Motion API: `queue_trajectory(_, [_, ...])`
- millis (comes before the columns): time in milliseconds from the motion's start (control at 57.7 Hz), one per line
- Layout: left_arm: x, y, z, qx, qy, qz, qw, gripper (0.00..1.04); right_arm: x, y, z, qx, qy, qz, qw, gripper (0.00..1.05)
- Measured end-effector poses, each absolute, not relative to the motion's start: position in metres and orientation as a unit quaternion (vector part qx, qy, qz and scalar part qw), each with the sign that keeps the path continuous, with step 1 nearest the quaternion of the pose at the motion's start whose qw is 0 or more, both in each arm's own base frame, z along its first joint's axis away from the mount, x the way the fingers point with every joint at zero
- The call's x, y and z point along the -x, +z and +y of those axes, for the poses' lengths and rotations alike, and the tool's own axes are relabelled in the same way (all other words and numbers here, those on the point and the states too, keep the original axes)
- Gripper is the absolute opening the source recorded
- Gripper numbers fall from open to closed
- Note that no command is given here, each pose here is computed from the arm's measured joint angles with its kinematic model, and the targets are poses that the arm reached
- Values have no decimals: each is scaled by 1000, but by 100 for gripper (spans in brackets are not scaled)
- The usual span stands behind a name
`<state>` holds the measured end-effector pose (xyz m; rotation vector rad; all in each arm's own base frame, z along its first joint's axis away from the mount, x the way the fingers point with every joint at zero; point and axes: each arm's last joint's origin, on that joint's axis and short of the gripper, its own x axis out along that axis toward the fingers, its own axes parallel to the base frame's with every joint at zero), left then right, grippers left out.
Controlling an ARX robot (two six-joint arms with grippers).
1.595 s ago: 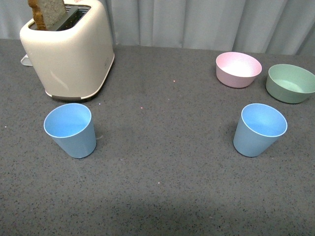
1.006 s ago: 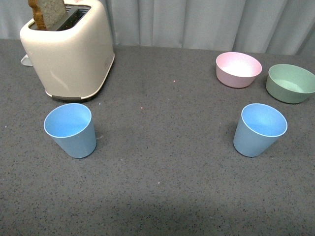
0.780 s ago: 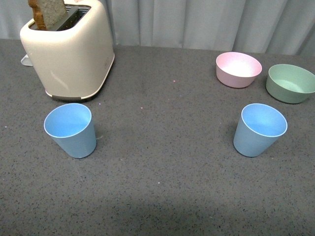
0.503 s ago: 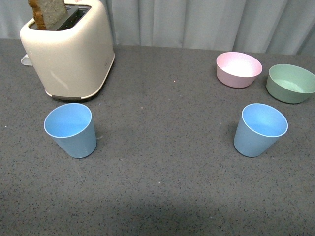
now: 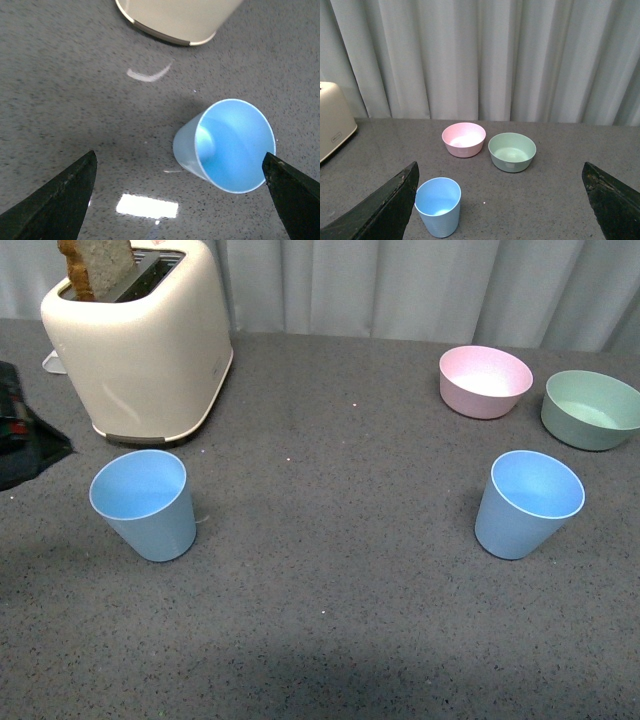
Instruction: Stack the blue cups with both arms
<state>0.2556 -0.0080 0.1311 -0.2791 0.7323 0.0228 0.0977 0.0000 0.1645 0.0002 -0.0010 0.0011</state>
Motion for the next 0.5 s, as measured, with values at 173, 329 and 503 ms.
queue_trajectory(173, [-282,118,-20,131,2,409,903,98,-98,165,0,0,1,-1,1000,95])
queue_trajectory(329, [-294,109,-25,127,-2,436,891,98,-98,164,0,0,1,0,1000,95])
queue_trajectory(503, [-305,101,-26,131,-6,451,883,98,-98,164,0,0,1,0,1000,95])
